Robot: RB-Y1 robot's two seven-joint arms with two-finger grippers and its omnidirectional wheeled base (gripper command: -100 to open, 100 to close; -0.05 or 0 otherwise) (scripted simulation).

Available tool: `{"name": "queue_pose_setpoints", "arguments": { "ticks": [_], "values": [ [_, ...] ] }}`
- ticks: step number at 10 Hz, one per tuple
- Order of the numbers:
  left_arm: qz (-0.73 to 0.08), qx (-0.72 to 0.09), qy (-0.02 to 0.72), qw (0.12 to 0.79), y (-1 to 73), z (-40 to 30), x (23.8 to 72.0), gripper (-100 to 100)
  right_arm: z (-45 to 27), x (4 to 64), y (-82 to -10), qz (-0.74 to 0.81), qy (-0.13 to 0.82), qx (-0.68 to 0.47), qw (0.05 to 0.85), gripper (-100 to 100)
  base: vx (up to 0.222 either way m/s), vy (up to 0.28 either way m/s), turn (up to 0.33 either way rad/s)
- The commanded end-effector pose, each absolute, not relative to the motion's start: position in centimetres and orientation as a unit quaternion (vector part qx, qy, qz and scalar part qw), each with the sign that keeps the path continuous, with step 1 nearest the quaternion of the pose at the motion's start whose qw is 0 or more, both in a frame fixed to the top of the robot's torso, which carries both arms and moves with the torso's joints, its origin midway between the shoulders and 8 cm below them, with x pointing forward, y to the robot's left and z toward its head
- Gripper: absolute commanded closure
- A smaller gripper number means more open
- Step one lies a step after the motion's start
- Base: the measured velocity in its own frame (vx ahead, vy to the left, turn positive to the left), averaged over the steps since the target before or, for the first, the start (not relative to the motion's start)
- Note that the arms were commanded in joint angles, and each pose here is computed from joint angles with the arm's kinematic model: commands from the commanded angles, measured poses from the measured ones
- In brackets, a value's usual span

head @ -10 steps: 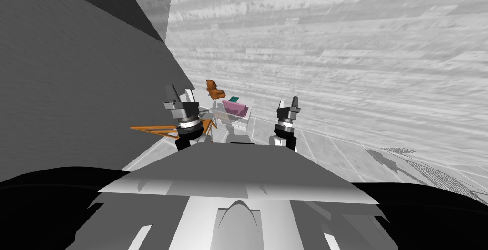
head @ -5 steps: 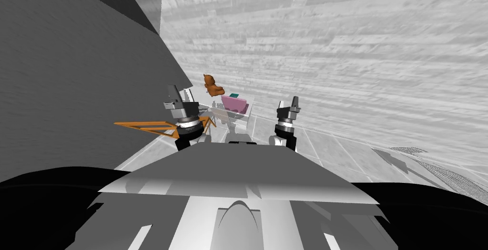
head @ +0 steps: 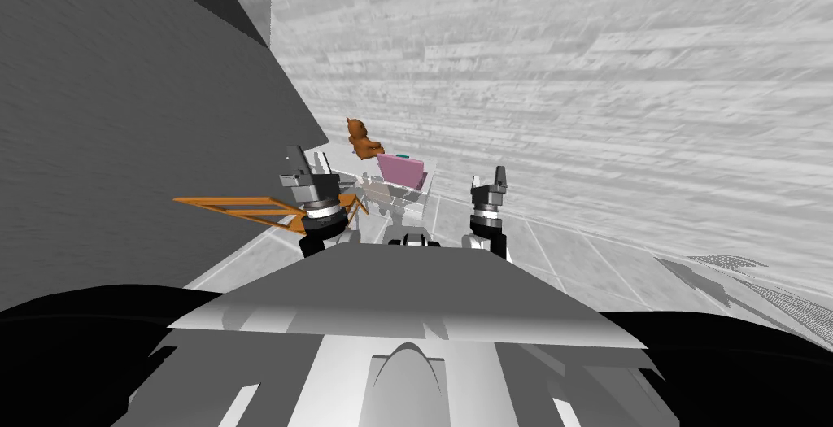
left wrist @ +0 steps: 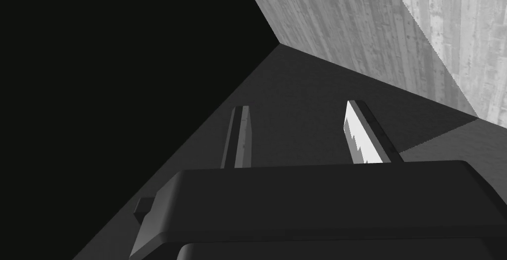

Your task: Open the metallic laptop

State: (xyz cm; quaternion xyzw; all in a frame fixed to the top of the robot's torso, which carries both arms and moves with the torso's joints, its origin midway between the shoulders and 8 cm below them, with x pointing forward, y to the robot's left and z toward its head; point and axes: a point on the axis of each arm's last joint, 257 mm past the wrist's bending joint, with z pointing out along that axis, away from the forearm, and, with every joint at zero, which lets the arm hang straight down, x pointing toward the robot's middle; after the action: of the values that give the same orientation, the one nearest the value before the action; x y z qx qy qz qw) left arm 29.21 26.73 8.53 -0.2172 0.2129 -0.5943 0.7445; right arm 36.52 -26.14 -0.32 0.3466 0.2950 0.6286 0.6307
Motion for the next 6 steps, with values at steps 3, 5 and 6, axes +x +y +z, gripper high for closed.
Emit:
{"name": "queue_pose_setpoints", "arguments": {
  "ticks": [3,5,6],
  "values": [
    [-0.594,-0.217,0.213,0.745,26.7,8.5,29.2,0,-4.8,37.9,-26.5,0.553,0.409,0.322,0.651,-100,0.000,0.076,0.106],
    [-0.594,-0.217,0.213,0.745,26.7,8.5,29.2,0,-7.5,38.3,-27.2,0.504,0.464,0.310,0.659,-100,-0.009,0.095,0.142],
    [-0.594,-0.217,0.213,0.745,26.7,8.5,29.2,0,-8.9,38.4,-27.8,0.476,0.492,0.302,0.663,-100,0.009,0.108,0.143]
  ]
}}
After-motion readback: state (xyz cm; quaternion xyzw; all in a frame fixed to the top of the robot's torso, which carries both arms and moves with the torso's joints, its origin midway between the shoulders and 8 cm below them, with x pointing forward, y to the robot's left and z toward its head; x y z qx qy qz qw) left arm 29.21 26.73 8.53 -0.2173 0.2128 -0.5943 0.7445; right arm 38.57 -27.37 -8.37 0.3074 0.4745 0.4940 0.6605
